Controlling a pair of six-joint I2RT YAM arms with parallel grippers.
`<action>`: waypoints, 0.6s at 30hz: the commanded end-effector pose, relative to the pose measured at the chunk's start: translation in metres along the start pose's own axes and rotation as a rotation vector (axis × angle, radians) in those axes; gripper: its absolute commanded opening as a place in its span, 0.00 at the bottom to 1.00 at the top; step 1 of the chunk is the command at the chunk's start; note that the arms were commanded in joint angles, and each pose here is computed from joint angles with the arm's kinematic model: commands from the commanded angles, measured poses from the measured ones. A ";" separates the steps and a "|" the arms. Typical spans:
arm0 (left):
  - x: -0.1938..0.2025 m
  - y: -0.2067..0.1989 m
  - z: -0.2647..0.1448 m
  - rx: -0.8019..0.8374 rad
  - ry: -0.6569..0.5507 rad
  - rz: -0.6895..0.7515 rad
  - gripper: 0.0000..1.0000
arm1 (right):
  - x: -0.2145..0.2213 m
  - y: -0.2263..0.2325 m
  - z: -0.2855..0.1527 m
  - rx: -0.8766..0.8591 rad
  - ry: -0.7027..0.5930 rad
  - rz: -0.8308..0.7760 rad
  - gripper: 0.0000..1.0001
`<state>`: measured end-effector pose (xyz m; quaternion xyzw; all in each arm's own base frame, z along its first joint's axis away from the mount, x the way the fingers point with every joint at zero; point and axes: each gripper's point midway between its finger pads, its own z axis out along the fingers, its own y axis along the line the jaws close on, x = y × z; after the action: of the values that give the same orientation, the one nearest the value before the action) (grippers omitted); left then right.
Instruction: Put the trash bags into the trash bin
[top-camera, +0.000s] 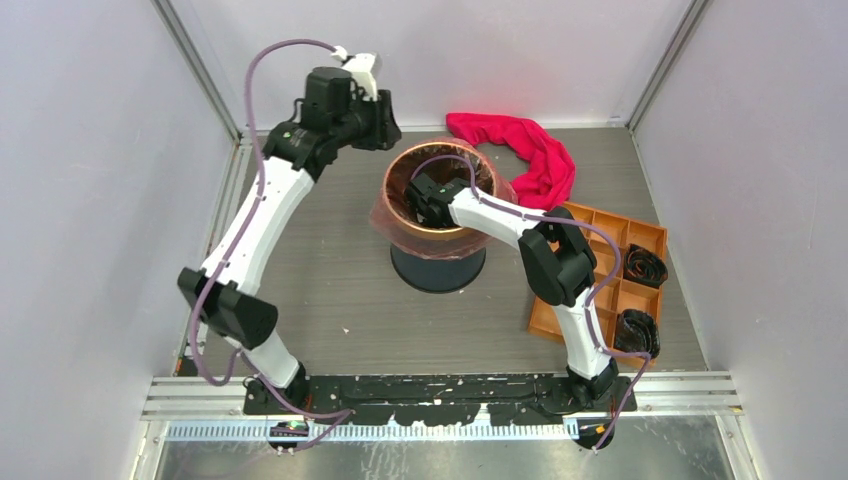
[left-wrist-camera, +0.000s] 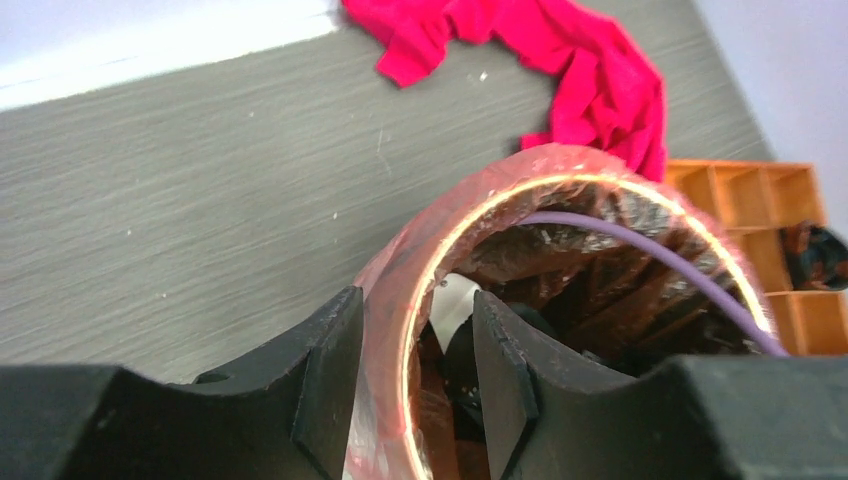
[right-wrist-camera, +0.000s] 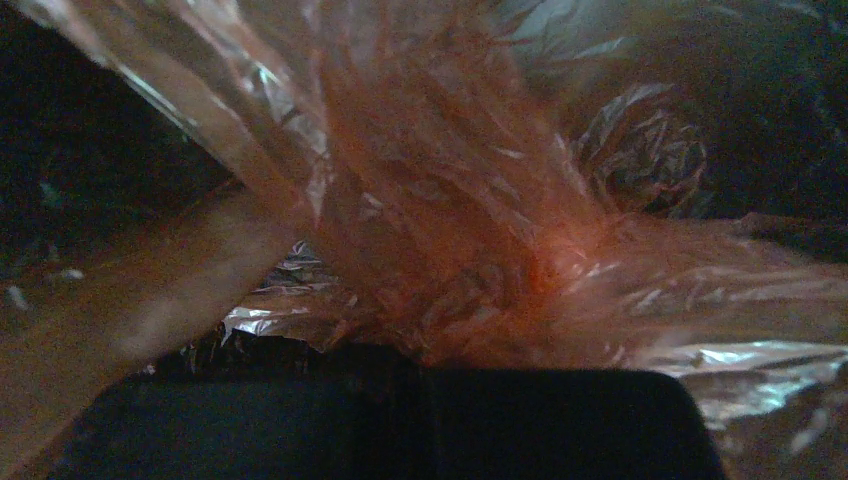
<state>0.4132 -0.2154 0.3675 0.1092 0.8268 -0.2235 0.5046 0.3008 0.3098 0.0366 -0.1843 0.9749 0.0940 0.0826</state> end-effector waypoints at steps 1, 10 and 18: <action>0.017 0.006 0.014 -0.085 0.086 0.126 0.46 | -0.010 0.005 -0.013 -0.027 -0.036 -0.012 0.01; 0.030 0.016 0.033 -0.140 0.111 0.147 0.39 | -0.010 0.003 -0.013 -0.016 -0.033 -0.012 0.01; 0.040 0.018 0.039 -0.134 0.130 0.149 0.34 | -0.011 0.002 -0.013 -0.010 -0.034 -0.014 0.00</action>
<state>0.4293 -0.2233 0.3000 0.1479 0.8718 -0.1252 0.4499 0.3002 0.3088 0.0365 -0.1862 0.9748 0.0924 0.0812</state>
